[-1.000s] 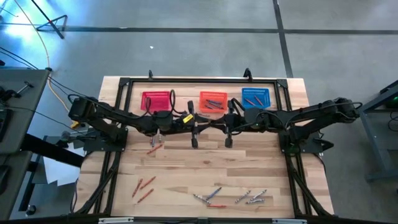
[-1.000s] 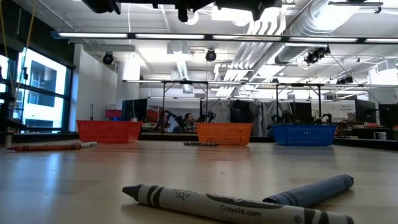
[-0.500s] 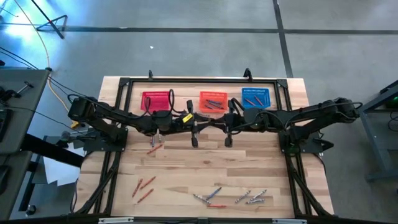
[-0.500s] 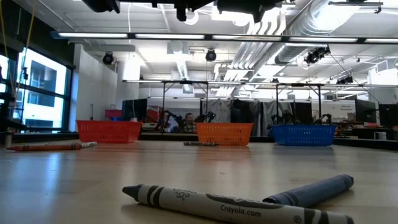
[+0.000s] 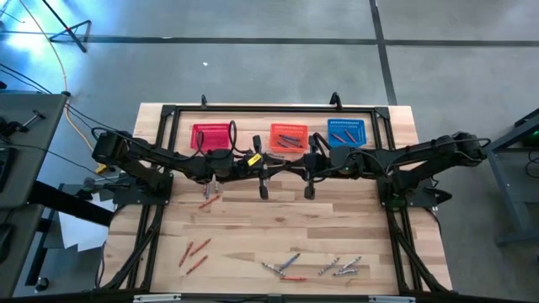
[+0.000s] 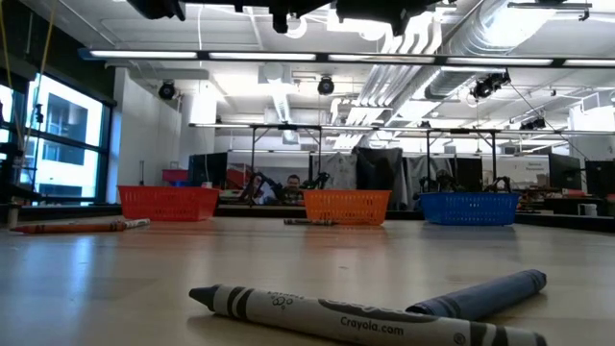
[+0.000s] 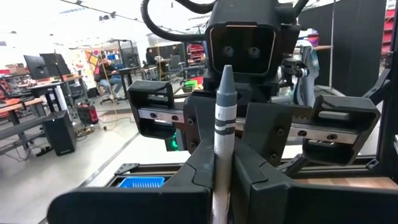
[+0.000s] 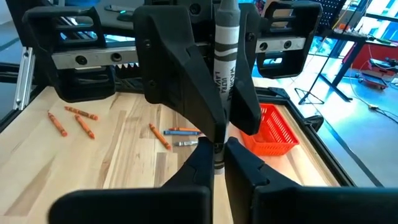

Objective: Sort crayons
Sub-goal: Put the gray crayon into the red bin

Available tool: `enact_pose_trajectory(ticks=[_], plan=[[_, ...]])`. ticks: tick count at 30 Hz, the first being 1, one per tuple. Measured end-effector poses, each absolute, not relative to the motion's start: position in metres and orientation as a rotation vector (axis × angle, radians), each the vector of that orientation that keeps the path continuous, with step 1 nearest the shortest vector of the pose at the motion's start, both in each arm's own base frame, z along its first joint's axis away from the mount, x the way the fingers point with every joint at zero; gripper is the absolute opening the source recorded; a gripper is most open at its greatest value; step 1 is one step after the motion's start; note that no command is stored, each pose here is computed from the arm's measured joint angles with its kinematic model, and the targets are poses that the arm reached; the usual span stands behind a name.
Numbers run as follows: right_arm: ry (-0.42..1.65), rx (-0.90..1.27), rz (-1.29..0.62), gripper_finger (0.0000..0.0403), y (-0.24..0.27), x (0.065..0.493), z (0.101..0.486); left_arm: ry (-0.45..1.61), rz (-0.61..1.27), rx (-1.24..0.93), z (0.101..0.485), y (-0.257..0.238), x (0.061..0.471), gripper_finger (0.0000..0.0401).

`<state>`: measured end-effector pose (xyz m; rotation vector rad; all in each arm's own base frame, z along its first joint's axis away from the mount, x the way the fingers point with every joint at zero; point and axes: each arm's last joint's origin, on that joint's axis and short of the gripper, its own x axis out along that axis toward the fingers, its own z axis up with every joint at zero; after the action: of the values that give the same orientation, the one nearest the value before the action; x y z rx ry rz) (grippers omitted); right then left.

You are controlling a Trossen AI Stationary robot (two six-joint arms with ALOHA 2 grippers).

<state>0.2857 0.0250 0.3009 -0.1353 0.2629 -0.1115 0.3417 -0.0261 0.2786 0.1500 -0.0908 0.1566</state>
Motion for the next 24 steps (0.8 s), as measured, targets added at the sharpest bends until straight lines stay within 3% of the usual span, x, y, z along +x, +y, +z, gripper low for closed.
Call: enact_pose_trajectory(ticks=[9, 17, 24], plan=[[0.259, -0.094, -0.119, 0.0099, 0.025, 0.286, 0.301, -0.087, 0.156, 0.151, 0.278, -0.026, 0.342, 0.0002], [0.303, -0.079, -0.128, 0.0125, 0.025, 0.284, 0.297, -0.084, 0.169, 0.172, 0.278, -0.026, 0.342, 0.0001], [0.397, -0.055, -0.262, 0.0126, 0.020, 0.271, 0.294, 0.123, 0.516, 0.269, 0.285, -0.009, 0.321, 0.0003]])
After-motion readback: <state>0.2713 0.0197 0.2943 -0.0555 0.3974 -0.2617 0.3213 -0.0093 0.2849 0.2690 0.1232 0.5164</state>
